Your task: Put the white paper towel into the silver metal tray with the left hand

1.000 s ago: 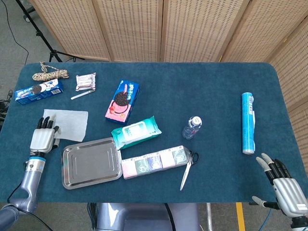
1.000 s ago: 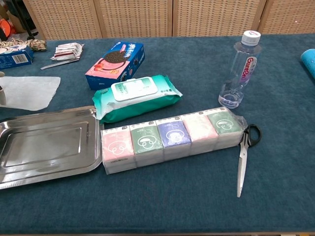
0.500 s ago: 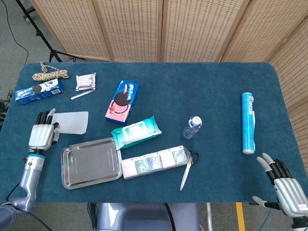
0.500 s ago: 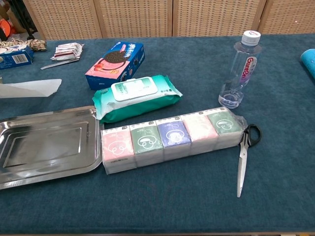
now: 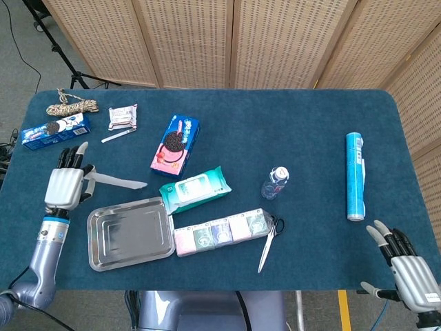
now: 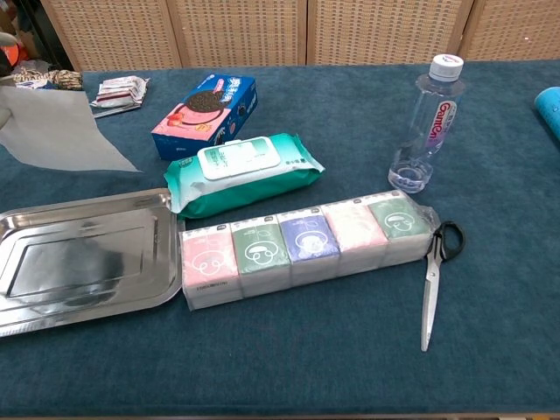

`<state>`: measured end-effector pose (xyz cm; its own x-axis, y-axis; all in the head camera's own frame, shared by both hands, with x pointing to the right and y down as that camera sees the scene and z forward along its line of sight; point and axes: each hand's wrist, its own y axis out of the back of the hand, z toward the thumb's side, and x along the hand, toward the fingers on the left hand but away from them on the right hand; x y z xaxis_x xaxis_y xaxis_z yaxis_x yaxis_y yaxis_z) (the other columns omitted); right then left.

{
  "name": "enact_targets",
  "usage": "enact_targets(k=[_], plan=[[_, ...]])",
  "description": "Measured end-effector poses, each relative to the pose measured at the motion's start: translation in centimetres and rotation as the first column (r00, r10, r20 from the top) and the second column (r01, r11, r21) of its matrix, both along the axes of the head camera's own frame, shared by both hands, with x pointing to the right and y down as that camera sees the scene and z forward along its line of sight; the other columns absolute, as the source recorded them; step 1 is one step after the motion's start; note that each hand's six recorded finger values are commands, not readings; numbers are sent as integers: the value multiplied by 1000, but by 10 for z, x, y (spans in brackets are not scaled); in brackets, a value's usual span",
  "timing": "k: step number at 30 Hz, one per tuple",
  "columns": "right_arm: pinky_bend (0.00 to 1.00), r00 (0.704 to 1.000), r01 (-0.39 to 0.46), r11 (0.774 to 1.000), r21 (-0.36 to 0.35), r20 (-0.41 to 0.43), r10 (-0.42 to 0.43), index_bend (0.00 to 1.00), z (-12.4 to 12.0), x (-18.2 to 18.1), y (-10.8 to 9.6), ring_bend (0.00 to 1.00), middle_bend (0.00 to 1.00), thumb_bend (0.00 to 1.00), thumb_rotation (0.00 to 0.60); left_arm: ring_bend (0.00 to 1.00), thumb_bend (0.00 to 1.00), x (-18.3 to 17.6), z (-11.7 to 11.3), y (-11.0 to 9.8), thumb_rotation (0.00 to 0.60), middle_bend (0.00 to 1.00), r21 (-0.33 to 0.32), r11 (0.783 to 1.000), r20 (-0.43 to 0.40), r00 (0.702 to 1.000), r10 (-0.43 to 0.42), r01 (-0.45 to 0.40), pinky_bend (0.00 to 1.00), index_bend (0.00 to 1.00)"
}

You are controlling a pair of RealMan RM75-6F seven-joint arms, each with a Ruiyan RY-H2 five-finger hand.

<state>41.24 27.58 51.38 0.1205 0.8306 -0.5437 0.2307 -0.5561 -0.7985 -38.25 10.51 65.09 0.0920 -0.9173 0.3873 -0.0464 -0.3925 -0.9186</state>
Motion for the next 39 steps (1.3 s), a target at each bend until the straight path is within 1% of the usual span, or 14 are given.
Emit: enact_targets(k=[3,5,6,9,12,18,22,27,35,39], plan=[[0,1000,-1,1000,-5,-9,1,0,0,2,2,0,0,0,600,0,506,26,-21,3,591,0,-15,1000,-35,999,5,-6,0,768],[0,1000,-4,1000,-11,-19,4,0,0,5,4,0,0,0,600,0,507,38,-32,6,593,0,-23,1000,-39,999,10,-11,0,773],[0,1000,-8,1000,-12,-24,7,0,0,7,4,0,0,0,600,0,508,45,-39,7,593,0,-26,1000,-34,999,12,-13,0,775],[0,1000,-16,1000,-6,-25,16,0,-3,10,5,0,0,0,600,0,511,55,-49,10,595,0,-33,999,-5,1000,9,-9,0,781],[0,1000,-19,1000,-2,-22,19,0,-5,12,6,0,0,0,600,0,513,66,-56,17,594,0,-60,998,10,1000,-11,12,0,794],[0,1000,-14,1000,2,-15,14,0,-8,12,8,0,0,0,600,0,519,73,-58,30,595,0,-101,993,65,997,-49,55,0,820],[0,1000,-13,1000,5,-13,14,0,-9,12,8,0,0,0,600,0,524,76,-55,40,595,0,-148,986,103,993,-63,78,0,826],[0,1000,-10,1000,7,-10,10,0,-10,11,9,0,0,0,600,0,534,77,-55,49,596,0,-182,977,138,987,-85,109,0,831],[0,1000,-13,1000,14,-6,13,0,-12,12,9,0,0,0,600,0,529,85,-49,62,594,0,-254,959,189,979,-76,124,0,831],[0,1000,-15,1000,16,-4,15,0,-13,13,8,0,0,0,600,0,513,91,-42,70,595,0,-309,943,217,974,-60,126,0,831]])
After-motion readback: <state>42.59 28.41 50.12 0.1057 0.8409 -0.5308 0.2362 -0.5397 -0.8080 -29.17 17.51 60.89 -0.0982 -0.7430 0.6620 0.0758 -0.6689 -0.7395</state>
